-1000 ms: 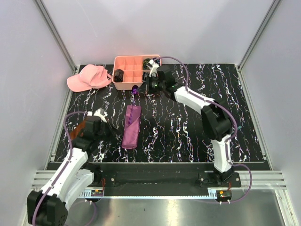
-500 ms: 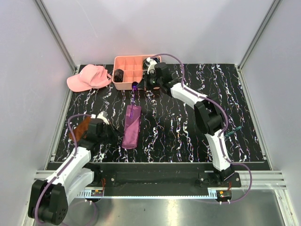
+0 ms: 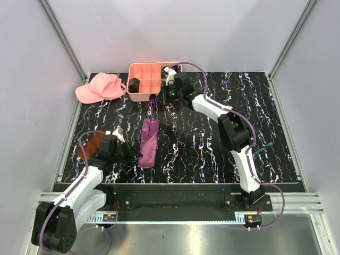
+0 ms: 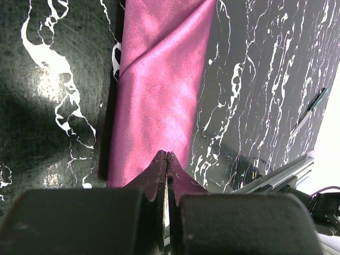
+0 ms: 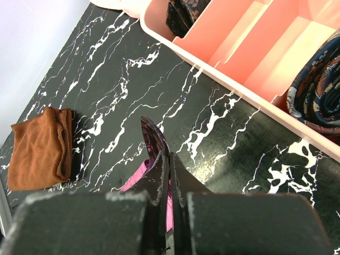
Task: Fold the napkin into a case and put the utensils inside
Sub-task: Insert the spoon into the folded napkin.
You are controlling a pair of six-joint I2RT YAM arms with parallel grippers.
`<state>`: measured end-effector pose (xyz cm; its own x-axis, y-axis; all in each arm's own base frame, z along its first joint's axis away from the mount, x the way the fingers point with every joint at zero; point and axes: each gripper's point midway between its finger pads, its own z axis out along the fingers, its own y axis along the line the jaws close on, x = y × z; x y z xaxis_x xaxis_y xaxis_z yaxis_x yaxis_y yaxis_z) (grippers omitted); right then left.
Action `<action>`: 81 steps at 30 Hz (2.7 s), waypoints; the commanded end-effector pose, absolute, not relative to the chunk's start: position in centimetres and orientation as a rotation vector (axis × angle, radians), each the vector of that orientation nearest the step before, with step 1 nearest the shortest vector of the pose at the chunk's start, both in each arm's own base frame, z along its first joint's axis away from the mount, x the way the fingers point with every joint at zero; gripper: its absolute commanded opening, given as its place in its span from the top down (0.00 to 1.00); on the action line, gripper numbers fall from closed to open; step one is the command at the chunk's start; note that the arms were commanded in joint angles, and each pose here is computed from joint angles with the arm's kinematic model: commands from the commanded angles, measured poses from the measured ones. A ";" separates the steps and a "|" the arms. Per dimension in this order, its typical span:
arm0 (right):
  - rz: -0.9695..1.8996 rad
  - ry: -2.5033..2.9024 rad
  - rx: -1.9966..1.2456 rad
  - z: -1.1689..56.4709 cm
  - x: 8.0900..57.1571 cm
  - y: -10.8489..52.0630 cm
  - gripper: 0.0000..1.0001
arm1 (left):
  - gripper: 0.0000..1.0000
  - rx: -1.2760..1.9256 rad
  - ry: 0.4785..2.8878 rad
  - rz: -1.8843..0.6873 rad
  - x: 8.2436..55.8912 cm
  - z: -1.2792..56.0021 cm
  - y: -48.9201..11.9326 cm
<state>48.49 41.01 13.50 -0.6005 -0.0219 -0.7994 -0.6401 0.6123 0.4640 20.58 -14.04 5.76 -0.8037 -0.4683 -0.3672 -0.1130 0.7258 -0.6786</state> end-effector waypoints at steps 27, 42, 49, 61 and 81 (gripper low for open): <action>1.088 2.041 -0.560 12.7 44.3 44.2 1.00 | 1.00 -0.548 2.466 -0.898 19.2 4.2 -13.9; 1.187 2.148 -0.516 11.3 41.0 45.2 1.00 | 1.00 -0.563 2.463 -0.883 18.7 3.3 -13.6; 1.215 2.210 -0.502 10.7 39.7 45.6 1.00 | 1.00 -0.570 2.460 -0.883 18.6 3.1 -13.5; 1.238 2.315 -0.497 7.9 37.7 45.8 1.00 | 1.00 -0.568 2.447 -0.890 18.7 3.5 -13.5; 1.163 2.385 -0.463 5.8 38.4 45.7 0.69 | 1.00 -0.498 2.399 -0.970 19.2 5.8 -14.5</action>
<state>37.62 44.51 3.72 -0.8706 -0.1093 -0.4797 -0.4415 0.6037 0.6637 17.96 -13.61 3.24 -0.8180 -0.5095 -0.2670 -0.2202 0.7062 -0.6729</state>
